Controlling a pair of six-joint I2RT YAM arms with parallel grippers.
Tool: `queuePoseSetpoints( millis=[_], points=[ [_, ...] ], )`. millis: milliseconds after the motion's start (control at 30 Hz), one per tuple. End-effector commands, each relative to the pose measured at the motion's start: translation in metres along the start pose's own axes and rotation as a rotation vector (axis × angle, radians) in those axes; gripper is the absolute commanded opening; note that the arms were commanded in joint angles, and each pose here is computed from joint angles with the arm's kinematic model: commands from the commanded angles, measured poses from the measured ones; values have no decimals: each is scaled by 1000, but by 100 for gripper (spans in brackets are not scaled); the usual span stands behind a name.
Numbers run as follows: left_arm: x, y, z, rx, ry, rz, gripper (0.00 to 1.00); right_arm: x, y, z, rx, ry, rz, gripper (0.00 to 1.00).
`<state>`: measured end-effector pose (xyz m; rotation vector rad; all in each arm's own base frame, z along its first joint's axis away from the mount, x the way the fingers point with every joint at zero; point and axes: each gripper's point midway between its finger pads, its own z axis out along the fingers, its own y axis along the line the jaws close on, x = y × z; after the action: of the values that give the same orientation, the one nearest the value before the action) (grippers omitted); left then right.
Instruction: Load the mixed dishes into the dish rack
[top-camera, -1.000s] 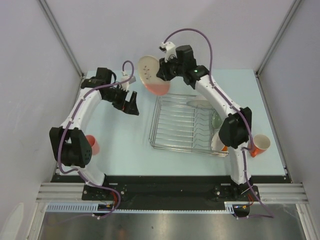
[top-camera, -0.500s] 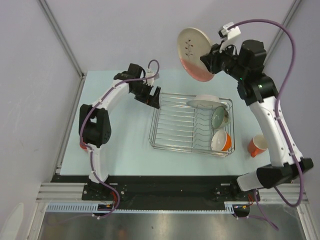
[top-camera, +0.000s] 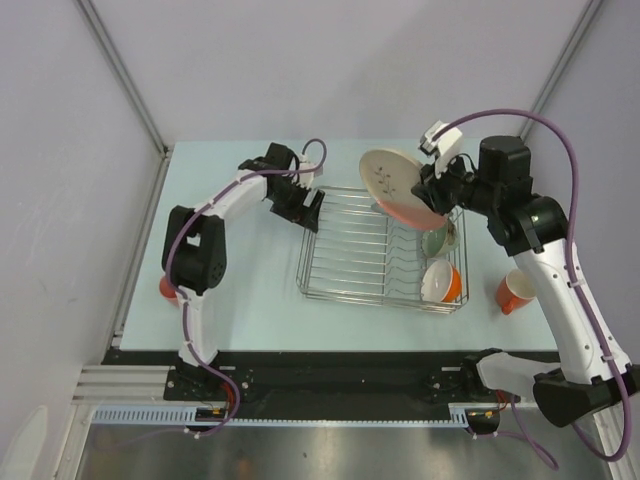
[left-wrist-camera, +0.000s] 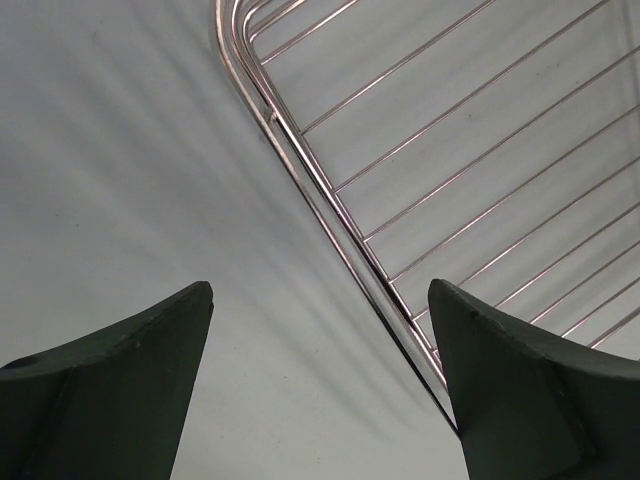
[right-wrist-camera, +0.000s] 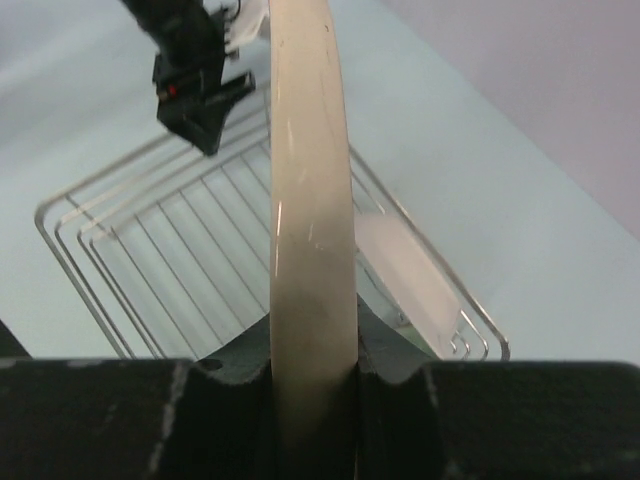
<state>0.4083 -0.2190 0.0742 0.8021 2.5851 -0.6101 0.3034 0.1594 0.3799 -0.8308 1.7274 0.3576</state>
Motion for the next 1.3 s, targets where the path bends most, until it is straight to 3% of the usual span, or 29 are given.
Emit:
queuePoseSetpoints(
  millis=[0, 200, 567, 867, 1267],
  points=[
    [13, 27, -28, -127, 12, 23, 94, -31, 8, -24, -15, -122, -196, 0],
    [51, 47, -40, -205, 86, 24, 93, -9, 28, -16, -97, -36, -341, 0],
    [102, 83, -73, -292, 120, -47, 94, 26, 57, 10, -191, 139, -573, 0],
    [100, 89, -89, -328, 97, -65, 97, 49, 65, 41, -178, 309, -822, 0],
    [70, 68, -104, -250, 6, -117, 100, 65, 87, 66, -241, 333, -846, 0]
  ],
)
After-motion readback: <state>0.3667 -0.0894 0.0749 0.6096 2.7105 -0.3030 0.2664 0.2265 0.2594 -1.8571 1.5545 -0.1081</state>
